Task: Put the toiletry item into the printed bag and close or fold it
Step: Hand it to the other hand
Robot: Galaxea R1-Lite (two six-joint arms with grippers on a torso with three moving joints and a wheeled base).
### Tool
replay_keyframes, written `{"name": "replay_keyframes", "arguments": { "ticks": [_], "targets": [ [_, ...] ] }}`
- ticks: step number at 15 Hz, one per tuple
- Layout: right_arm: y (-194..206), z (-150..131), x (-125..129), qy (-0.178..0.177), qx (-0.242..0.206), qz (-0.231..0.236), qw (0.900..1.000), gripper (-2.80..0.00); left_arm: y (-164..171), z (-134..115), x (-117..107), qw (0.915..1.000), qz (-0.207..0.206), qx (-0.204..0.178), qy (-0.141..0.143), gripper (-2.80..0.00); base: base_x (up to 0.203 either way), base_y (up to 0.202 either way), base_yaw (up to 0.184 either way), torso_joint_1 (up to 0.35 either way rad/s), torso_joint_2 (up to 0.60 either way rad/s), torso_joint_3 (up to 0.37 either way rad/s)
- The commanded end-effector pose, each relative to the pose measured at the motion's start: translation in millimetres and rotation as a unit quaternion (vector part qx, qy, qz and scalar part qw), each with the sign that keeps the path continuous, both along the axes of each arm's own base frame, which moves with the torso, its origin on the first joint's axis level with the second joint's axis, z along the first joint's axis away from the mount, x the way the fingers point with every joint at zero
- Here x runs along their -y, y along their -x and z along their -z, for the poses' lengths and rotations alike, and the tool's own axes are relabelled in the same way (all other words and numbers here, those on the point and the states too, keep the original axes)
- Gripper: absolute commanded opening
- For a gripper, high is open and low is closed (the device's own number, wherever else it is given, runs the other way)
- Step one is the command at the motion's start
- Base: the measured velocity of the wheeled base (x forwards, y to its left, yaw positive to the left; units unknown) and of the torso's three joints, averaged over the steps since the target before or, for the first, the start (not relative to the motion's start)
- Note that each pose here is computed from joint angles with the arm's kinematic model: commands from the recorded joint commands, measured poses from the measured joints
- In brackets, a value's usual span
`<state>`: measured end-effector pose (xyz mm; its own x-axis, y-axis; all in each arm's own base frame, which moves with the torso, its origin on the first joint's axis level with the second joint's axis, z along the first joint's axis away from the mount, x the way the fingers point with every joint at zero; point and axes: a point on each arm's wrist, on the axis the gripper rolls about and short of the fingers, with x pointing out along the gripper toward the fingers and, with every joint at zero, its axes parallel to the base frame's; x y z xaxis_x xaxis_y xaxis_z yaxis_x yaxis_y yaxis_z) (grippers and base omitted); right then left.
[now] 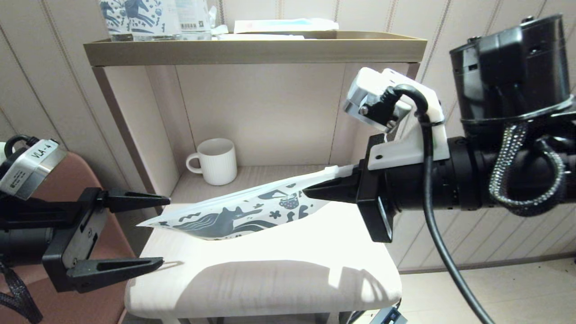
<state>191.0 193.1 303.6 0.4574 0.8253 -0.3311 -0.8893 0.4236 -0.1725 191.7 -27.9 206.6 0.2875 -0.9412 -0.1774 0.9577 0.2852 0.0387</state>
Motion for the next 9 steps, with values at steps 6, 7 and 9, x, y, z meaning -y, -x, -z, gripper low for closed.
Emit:
{"name": "replay_keyframes", "arguments": {
  "ticks": [6, 7, 9],
  "targets": [
    [-6.2, 0.1, -8.9, -0.014, 0.001, -0.005, 1.000, -2.80, -2.1, -12.3, 40.9, 0.9956, 0.093, -0.006, 0.007, 0.00, 0.000, 0.000, 0.000, 0.000, 0.00, 0.000],
    [-6.2, 0.3, -8.9, -0.014, 0.001, -0.005, 1.000, -2.80, -3.1, -10.9, 41.1, 0.9956, 0.093, -0.009, 0.006, 0.00, 0.000, 0.000, 0.000, 0.000, 0.00, 0.000],
    [-6.3, 0.9, -10.1, -0.013, 0.000, -0.006, 1.000, -2.80, -4.9, -10.7, 41.5, 0.9956, 0.093, -0.011, 0.006, 0.00, 0.000, 0.000, 0.000, 0.000, 0.00, 0.000]
  ]
}}
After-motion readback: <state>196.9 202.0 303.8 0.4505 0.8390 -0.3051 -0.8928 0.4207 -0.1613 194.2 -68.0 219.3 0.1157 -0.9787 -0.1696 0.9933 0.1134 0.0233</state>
